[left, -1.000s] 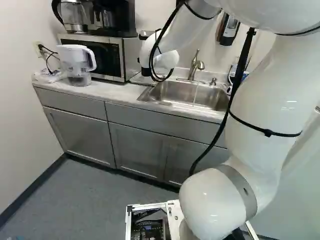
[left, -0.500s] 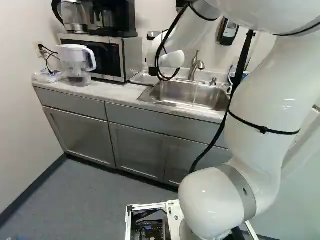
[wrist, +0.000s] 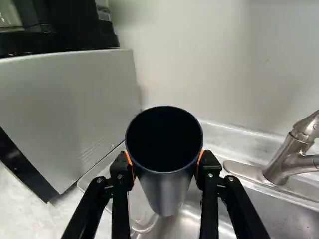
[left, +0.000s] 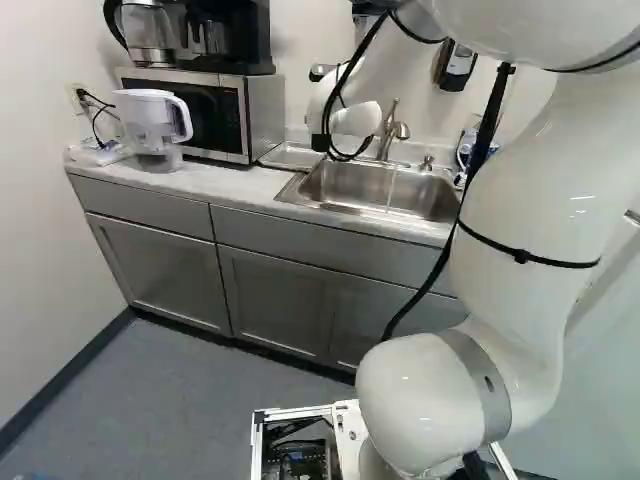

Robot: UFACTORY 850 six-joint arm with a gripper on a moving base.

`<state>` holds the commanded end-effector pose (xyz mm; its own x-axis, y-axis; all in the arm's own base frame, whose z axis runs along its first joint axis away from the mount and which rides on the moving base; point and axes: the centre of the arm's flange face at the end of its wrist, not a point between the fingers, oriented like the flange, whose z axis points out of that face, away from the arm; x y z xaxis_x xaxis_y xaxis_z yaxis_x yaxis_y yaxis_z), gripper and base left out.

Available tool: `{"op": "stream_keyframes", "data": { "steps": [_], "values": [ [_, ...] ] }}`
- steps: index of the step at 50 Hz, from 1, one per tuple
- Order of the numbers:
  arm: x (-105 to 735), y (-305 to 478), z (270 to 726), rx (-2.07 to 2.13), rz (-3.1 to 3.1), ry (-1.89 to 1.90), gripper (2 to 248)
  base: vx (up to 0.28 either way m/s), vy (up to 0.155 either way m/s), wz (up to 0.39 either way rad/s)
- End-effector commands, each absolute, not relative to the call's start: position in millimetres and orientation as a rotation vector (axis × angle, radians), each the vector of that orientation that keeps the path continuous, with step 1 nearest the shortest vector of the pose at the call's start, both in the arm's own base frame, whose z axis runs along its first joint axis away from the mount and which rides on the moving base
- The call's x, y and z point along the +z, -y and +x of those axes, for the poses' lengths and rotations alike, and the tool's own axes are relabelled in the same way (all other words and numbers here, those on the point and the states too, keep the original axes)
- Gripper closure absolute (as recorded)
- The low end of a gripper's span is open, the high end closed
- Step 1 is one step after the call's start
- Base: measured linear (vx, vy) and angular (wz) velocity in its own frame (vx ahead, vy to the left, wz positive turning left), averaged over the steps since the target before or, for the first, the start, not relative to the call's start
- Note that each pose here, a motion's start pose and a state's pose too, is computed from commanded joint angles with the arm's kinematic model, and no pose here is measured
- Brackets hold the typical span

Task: Rinse the cup and place it in the tray

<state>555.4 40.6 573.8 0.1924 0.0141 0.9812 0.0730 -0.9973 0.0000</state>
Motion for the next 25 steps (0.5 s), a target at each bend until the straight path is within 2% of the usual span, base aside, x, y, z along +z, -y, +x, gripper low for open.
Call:
{"op": "stream_keyframes", "data": {
  "steps": [25],
  "values": [
    [569,-2,555,-1.982,-2.434,0.005,124,0.0,0.0,0.0]
  ]
}}
